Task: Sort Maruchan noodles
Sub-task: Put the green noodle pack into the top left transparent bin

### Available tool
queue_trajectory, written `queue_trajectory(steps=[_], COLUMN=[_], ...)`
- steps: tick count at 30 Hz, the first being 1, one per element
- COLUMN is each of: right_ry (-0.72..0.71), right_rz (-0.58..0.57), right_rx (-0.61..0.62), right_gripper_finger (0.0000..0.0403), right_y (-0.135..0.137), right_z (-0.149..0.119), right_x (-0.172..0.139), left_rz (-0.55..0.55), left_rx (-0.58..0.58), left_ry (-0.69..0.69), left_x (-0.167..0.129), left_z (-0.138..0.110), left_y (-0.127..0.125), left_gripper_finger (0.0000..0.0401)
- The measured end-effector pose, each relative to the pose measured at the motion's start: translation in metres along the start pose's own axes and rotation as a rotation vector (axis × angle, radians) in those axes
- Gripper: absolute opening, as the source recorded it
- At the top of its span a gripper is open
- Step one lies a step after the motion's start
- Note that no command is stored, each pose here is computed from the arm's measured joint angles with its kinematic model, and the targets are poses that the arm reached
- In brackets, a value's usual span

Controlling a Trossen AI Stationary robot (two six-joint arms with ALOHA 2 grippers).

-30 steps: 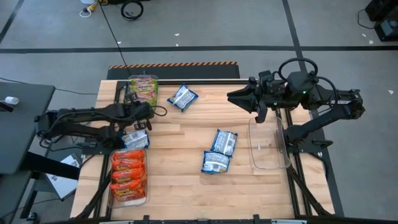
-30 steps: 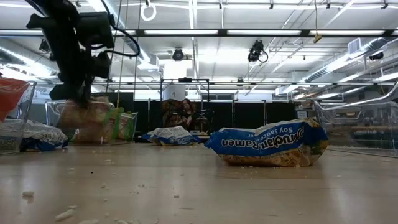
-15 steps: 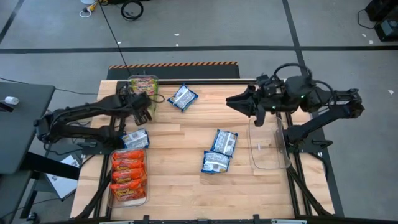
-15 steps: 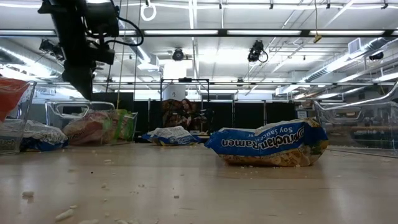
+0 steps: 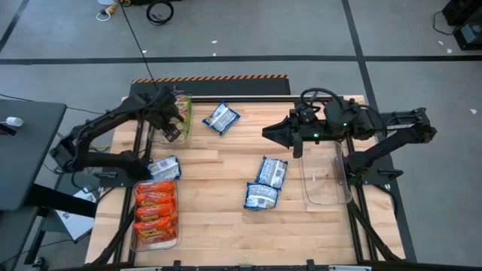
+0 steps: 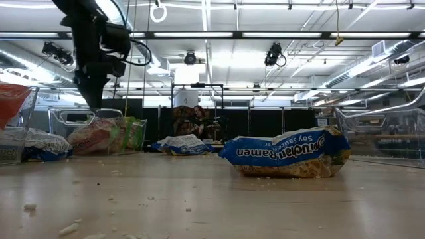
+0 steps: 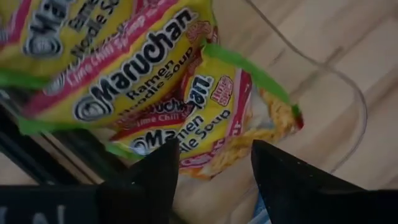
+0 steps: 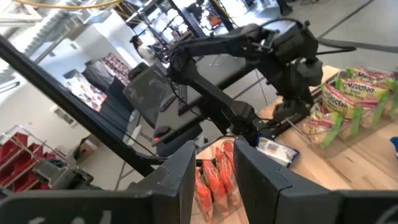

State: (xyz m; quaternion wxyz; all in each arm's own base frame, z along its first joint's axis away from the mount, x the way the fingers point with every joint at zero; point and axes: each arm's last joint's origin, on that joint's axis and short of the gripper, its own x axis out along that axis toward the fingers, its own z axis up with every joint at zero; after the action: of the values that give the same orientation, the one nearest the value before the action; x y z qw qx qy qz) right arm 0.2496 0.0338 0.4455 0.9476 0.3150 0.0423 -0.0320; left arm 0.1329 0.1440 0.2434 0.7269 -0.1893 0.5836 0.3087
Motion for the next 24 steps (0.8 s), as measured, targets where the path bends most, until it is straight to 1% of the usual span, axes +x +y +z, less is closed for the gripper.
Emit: queue_trajectory(steps=[3, 8, 10, 15, 18, 20, 22, 23, 24], right_ry=[0.007, 0.032, 0.046, 0.066, 0.064, 0.067, 0.069, 0.069, 0.07], right_rz=[-0.006, -0.003, 0.003, 0.023, 0.022, 0.025, 0.028, 0.029, 0.029], right_rx=[0.022, 0.06, 0.071, 0.068, 0.065, 0.063, 0.063, 0.062, 0.061], right_gripper_finger=[0.0115, 0.0115, 0.0115, 0.0115, 0.0115, 0.0115, 0.0115, 0.0115, 0.0115], right_y=[-0.001, 0.001, 0.003, 0.01, 0.013, 0.014, 0.015, 0.015, 0.015], right_z=[-0.002, -0.007, -0.011, -0.017, -0.019, -0.02, -0.021, -0.021, -0.021], right_x=[0.004, 0.009, 0.011, 0.009, 0.008, 0.008, 0.007, 0.007, 0.007], left_rz=[-0.02, -0.039, -0.019, -0.031, -0.033, -0.034, -0.041, -0.048, -0.051], left_rx=[0.105, 0.23, 0.276, 0.369, 0.379, 0.37, 0.361, 0.361, 0.359], left_ry=[0.094, 0.229, 0.256, 0.277, 0.279, 0.28, 0.29, 0.296, 0.296], left_x=[0.006, 0.029, 0.035, 0.041, 0.042, 0.042, 0.041, 0.04, 0.039], left_z=[0.009, 0.016, 0.018, 0.02, 0.02, 0.02, 0.019, 0.019, 0.018], left_y=[0.007, 0.014, 0.015, 0.015, 0.015, 0.013, 0.01, 0.008, 0.006], left_gripper_finger=[0.0192, 0.0178, 0.0171, 0.0148, 0.0115, 0.0078, 0.0031, 0.0016, 0.0011])
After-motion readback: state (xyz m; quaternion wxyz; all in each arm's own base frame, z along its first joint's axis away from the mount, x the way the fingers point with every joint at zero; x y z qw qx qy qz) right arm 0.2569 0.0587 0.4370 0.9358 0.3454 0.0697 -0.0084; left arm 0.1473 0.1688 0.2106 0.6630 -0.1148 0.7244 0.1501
